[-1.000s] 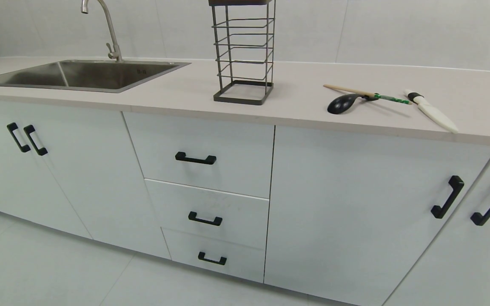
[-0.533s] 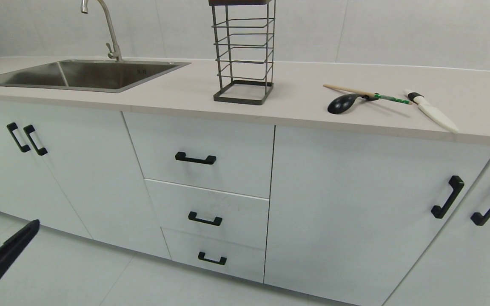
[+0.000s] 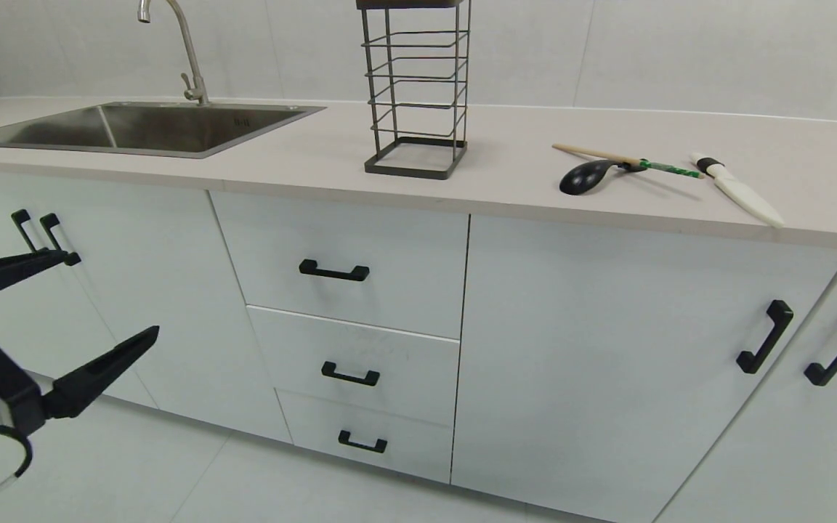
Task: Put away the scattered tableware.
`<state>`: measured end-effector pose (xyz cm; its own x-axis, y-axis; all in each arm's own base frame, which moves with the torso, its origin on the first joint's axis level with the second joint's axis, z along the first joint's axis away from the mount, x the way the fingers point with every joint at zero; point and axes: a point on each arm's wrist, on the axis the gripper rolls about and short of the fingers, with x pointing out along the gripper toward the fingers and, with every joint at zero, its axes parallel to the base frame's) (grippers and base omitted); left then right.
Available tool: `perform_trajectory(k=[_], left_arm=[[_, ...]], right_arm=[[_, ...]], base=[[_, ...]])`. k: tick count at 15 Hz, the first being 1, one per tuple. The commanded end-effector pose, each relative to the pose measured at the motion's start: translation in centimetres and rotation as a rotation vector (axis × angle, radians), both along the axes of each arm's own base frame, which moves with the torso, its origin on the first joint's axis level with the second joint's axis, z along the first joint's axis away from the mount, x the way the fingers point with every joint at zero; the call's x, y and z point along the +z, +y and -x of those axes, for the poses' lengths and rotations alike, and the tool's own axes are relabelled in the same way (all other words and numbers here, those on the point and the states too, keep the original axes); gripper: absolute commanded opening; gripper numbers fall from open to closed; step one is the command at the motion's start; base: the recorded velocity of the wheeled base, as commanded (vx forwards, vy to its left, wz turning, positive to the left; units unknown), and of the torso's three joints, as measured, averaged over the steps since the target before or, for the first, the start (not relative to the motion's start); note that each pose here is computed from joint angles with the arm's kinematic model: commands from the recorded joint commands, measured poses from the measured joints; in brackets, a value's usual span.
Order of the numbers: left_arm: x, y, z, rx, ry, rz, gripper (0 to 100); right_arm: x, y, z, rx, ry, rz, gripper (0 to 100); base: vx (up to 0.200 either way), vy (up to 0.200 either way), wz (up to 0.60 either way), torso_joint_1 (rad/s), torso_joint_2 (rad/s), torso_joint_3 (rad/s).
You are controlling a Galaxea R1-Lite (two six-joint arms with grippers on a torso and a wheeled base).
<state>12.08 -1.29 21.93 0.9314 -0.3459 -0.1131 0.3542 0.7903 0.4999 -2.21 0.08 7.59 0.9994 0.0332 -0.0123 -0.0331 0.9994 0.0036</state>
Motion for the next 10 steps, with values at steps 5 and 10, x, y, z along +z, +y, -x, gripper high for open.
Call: perform_trajectory(k=[5, 10], left_arm=[[-2.9, -2.8, -4.9, -0.186, 0.130, -0.200, 100], [-5.4, -6.0, -7.6, -0.411, 0.153, -0.366, 100]], right_arm=[[0.0, 0.0, 0.0, 0.001, 0.001, 0.000, 0], [0.0, 0.0, 0.0, 0.001, 0.001, 0.000, 0]], base=[[0.000, 0.000, 0.00, 0.000, 0.00, 0.000], [0.000, 0.000, 0.00, 0.000, 0.00, 0.000]])
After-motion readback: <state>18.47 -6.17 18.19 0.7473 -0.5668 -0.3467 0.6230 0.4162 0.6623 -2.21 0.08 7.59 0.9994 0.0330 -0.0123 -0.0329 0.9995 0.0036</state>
